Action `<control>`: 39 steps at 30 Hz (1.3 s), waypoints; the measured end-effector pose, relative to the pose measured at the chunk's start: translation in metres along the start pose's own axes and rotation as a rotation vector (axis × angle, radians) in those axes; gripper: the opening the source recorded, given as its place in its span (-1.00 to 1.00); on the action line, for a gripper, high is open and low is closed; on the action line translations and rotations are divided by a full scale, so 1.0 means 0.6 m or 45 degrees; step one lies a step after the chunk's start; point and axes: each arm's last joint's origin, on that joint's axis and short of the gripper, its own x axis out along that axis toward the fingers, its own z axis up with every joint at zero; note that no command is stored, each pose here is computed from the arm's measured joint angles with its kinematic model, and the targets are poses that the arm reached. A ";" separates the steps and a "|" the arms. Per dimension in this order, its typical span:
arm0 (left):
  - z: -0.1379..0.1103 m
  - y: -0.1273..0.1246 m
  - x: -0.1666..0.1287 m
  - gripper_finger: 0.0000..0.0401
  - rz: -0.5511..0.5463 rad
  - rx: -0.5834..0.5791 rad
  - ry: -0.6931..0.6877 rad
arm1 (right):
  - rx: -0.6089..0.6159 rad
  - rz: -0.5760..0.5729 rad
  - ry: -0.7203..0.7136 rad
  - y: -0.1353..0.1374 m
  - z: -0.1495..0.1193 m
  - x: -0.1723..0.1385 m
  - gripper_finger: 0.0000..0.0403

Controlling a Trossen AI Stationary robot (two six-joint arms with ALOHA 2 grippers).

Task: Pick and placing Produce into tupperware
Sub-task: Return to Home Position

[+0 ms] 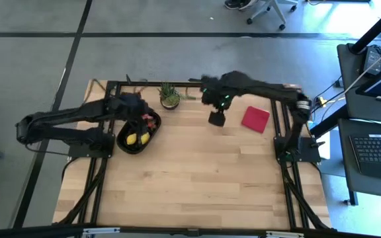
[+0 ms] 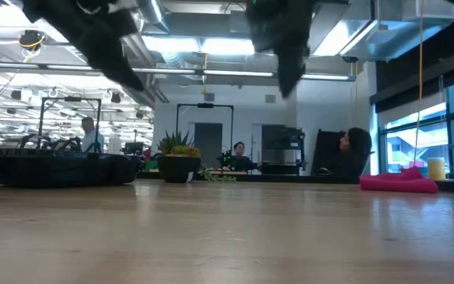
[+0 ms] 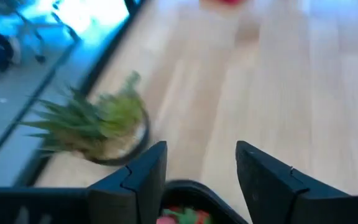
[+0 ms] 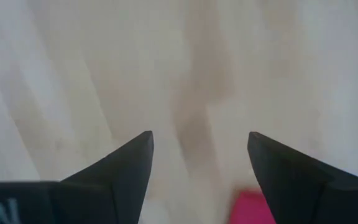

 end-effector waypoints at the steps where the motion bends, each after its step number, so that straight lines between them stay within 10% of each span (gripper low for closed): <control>1: 0.002 0.004 -0.008 -0.09 0.016 -0.009 -0.035 | -0.005 -0.004 -0.085 0.000 -0.005 -0.025 0.31; 10: -0.025 0.008 -0.056 -0.09 -0.015 0.008 -0.476 | -0.048 -0.057 -0.737 -0.004 -0.095 -0.167 0.31; 24: -0.075 0.016 -0.107 -0.08 0.138 -0.063 -0.669 | 0.065 -0.078 -1.254 -0.006 -0.334 -0.107 0.31; 39: -0.123 0.017 -0.101 -0.11 0.223 -0.195 -0.735 | 0.055 -0.073 -1.648 0.006 -0.476 -0.037 0.31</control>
